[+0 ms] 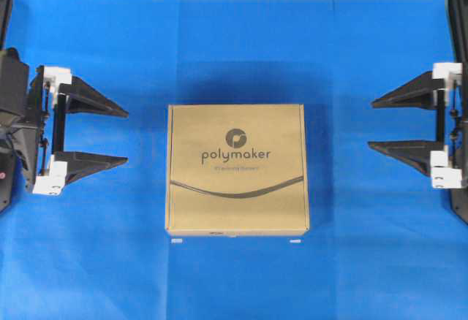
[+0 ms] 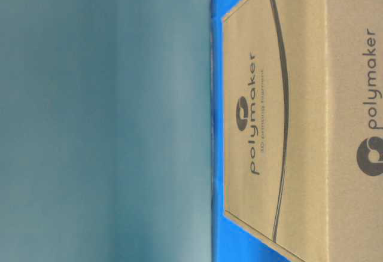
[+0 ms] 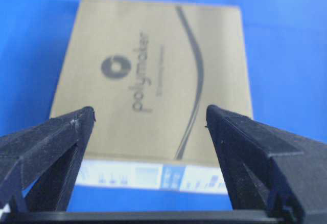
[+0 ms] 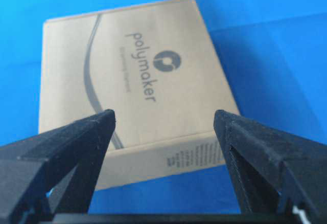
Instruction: Lift up the cardboard box by clamping it between your arms.
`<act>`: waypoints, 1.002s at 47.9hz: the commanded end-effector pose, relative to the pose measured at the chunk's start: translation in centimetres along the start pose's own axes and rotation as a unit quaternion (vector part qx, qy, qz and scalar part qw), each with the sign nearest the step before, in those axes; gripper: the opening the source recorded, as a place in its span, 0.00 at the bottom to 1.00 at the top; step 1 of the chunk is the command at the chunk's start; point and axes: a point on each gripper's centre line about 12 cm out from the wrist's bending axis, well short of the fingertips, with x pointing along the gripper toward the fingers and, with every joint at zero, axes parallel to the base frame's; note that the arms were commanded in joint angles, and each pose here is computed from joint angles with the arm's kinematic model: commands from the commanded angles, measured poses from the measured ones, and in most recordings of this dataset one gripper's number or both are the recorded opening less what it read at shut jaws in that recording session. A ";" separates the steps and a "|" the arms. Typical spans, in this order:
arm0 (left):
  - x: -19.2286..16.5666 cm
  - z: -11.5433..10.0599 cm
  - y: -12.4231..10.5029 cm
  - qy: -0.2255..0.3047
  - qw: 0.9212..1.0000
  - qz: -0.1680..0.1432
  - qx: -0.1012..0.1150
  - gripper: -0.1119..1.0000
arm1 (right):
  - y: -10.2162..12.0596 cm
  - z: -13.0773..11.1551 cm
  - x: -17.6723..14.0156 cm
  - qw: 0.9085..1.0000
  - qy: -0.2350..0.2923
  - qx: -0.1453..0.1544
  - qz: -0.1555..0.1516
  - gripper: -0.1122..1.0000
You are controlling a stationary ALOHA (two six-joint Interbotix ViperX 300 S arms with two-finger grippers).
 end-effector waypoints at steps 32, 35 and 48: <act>-0.3 2.2 -0.4 -0.104 0.995 -0.012 0.003 0.88 | -0.2 -0.6 -3.8 0.998 -0.053 0.021 0.002 0.99; -0.3 2.3 -0.5 -0.106 0.994 -0.013 0.003 0.88 | -0.2 -0.6 -3.9 0.998 -0.057 0.022 0.003 0.99; -0.3 2.0 -0.4 -0.100 0.995 -0.013 0.003 0.88 | -0.2 -0.9 -4.4 0.999 -0.048 0.023 0.002 0.99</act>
